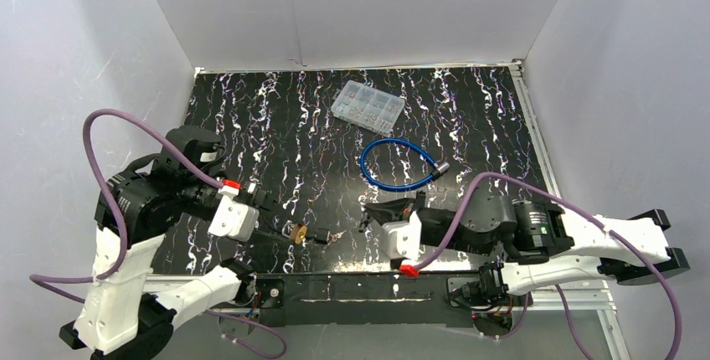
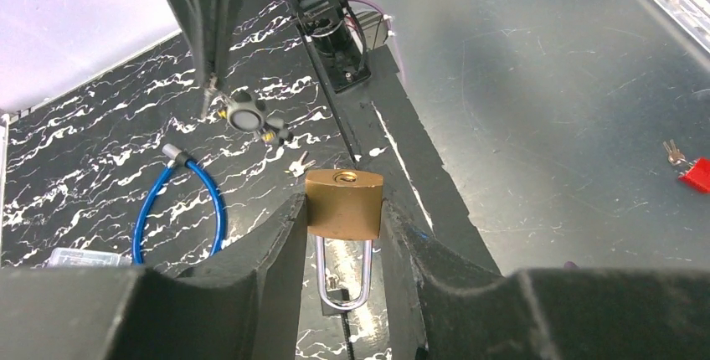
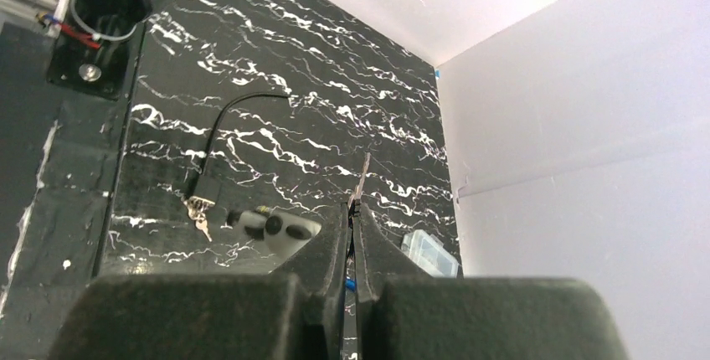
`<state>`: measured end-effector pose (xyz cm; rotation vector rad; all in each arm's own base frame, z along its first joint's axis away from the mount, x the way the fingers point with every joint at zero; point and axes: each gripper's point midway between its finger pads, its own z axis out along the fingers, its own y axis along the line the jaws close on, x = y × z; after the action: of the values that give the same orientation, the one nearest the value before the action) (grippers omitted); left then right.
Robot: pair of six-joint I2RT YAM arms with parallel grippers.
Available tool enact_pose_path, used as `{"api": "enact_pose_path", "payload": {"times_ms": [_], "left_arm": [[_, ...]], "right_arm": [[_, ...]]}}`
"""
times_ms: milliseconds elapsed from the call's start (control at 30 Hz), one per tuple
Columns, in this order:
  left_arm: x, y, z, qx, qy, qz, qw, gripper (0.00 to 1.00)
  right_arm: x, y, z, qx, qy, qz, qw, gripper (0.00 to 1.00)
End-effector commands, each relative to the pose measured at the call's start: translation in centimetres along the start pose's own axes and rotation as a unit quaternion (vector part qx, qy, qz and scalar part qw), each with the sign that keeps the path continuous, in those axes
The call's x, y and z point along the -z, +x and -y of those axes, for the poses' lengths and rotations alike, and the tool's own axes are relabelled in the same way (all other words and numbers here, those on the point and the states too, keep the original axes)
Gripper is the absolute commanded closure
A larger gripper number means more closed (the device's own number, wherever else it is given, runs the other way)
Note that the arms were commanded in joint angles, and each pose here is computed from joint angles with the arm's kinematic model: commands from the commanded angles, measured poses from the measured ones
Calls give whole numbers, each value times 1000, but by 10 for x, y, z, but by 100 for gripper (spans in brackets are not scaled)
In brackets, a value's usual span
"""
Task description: Unlock with the key
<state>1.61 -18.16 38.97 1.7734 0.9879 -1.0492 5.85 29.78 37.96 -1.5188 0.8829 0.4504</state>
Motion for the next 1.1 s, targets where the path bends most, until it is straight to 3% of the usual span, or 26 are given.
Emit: {"api": "enact_pose_path", "payload": {"times_ms": [0,200,400,667,1067], "left_arm": [[0,-9,15,2,13,24,1000,100],[2,-7,13,-34,2,16,999,100],[5,7,4,-117,-32,-12,993,100],[17,19,-29,-276,-116,-71,952,100],[25,-9,-19,-361,-134,-48,922,100]], "right_arm": [[5,-28,14,58,8,30,998,99],[1,-38,16,68,9,37,997,99],[-6,-39,16,64,20,41,997,99],[-10,-40,14,-19,22,44,999,99],[-13,-30,20,-133,40,81,987,99]]}}
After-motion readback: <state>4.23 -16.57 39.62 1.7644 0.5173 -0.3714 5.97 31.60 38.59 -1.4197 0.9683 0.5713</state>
